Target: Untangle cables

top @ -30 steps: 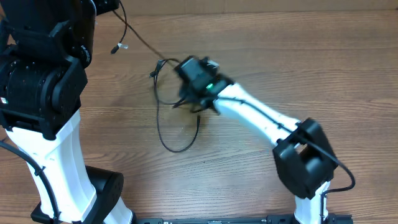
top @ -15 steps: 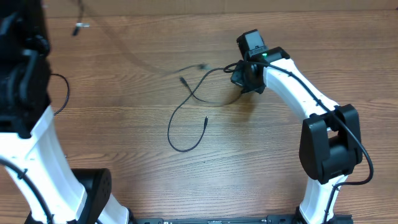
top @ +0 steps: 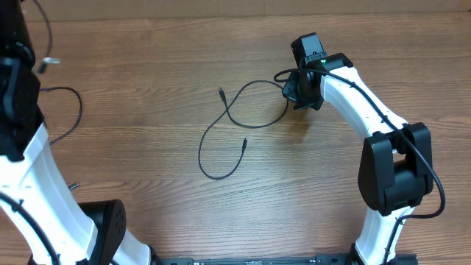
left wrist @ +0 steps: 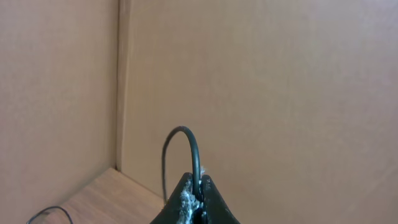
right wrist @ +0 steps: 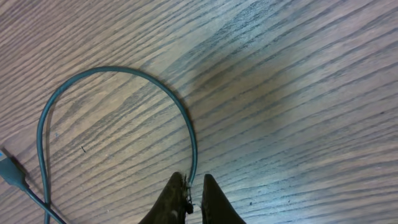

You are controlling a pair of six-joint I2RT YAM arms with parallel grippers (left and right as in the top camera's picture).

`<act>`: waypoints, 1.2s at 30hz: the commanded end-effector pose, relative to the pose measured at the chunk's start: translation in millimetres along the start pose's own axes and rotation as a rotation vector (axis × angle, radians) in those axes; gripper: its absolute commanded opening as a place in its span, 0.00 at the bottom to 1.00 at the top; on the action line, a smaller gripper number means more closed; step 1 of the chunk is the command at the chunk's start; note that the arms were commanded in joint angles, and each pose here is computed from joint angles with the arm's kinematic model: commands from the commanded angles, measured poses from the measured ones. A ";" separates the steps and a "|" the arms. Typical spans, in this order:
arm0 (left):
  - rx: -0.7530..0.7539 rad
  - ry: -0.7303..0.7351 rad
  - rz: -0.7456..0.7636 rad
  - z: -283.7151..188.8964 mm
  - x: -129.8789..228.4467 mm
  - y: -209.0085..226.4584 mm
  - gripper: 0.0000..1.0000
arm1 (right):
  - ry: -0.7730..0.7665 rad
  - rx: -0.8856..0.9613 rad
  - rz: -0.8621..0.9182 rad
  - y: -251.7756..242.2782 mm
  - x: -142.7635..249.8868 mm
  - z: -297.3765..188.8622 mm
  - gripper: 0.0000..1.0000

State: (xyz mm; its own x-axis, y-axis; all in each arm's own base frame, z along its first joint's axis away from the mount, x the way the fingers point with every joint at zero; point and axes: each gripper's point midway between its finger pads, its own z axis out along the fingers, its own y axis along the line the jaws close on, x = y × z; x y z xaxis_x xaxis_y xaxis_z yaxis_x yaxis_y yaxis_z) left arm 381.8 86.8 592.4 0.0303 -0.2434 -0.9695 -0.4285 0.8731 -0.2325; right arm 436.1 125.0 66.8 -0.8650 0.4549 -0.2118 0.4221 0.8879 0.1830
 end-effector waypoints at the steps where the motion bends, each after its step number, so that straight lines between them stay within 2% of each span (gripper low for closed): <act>1: -0.037 0.066 0.059 32.8 24.7 6.1 0.04 | 0.023 0.012 -0.021 -2.1 5.4 3.1 0.10; 8: -0.102 0.156 0.061 84.0 54.2 46.5 0.04 | 0.045 0.031 -0.022 -6.7 10.9 2.8 0.11; 13: -0.209 0.244 -0.046 115.4 85.6 91.8 0.04 | 0.055 0.041 -0.024 -8.8 13.5 2.6 0.14; 15: -0.273 0.293 -0.080 122.8 103.1 111.0 0.04 | 0.059 0.044 -0.024 -9.8 14.6 2.5 0.15; 19: -0.512 0.374 -0.171 131.1 145.0 162.4 0.04 | 0.068 0.052 -0.023 -11.8 16.8 2.3 0.15; 22: -0.637 0.447 -0.194 140.6 181.7 189.2 0.04 | 0.075 0.059 -0.023 -13.3 18.4 2.1 0.15; 27: -0.731 0.585 -0.147 161.5 241.3 216.9 0.04 | 0.076 0.059 -0.023 -13.4 18.6 2.1 0.15; 28: -0.735 0.592 -0.146 162.6 244.2 218.2 0.05 | 0.076 0.059 -0.023 -13.4 18.6 2.1 0.15; 29: -0.746 0.617 -0.140 165.9 255.2 222.5 0.11 | 0.076 0.059 -0.024 -13.4 18.6 2.1 0.15; 30: -0.747 0.627 -0.138 167.4 259.3 223.0 0.32 | 0.076 0.059 -0.023 -13.4 18.6 2.1 0.15; 31: -0.746 0.629 -0.138 168.0 260.4 223.1 0.71 | 0.076 0.059 -0.023 -13.4 18.6 2.1 0.15; 32: -0.747 0.629 -0.137 168.2 260.7 223.2 0.93 | 0.076 0.059 -0.023 -13.3 18.5 2.1 0.15; 33: -0.744 0.627 -0.136 168.8 260.3 223.0 0.99 | 0.076 0.059 -0.023 -13.3 18.5 2.1 0.15; 36: -0.680 0.636 -0.115 170.7 254.2 214.4 1.00 | 0.076 0.058 -0.024 -13.2 18.5 2.1 0.15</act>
State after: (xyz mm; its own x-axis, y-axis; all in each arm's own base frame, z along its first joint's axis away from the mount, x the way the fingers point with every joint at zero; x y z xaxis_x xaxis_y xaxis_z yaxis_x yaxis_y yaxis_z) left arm 454.6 282.7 268.0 -0.3027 -0.6919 -0.6554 -0.9079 0.4186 -0.0225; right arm 415.0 119.8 61.5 -0.8841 0.4441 -0.1452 0.4288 0.8947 0.1251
